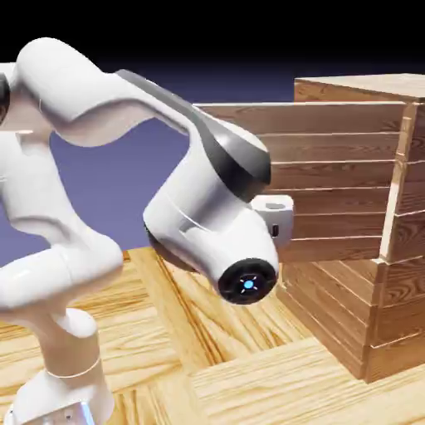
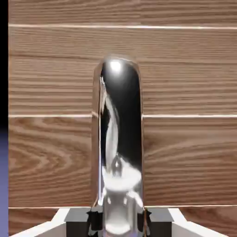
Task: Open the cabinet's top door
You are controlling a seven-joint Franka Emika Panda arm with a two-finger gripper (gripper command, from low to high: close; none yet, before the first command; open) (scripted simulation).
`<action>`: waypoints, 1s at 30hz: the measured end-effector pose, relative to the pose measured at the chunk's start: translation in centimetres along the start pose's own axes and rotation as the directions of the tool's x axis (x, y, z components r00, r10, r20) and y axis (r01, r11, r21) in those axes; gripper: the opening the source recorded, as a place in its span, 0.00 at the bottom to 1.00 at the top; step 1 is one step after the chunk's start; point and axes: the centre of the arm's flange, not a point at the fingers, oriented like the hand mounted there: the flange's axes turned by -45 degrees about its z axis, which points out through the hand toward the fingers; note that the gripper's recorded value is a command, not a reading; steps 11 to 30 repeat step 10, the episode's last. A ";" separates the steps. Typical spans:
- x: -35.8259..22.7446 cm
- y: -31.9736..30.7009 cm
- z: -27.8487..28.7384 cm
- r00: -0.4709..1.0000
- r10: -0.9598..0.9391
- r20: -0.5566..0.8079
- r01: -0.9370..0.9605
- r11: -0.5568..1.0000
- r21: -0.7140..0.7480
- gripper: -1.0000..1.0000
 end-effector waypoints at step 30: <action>0.0 3.9 -6.4 1.000 0.000 0.000 0.000 0.976 0.219 1.00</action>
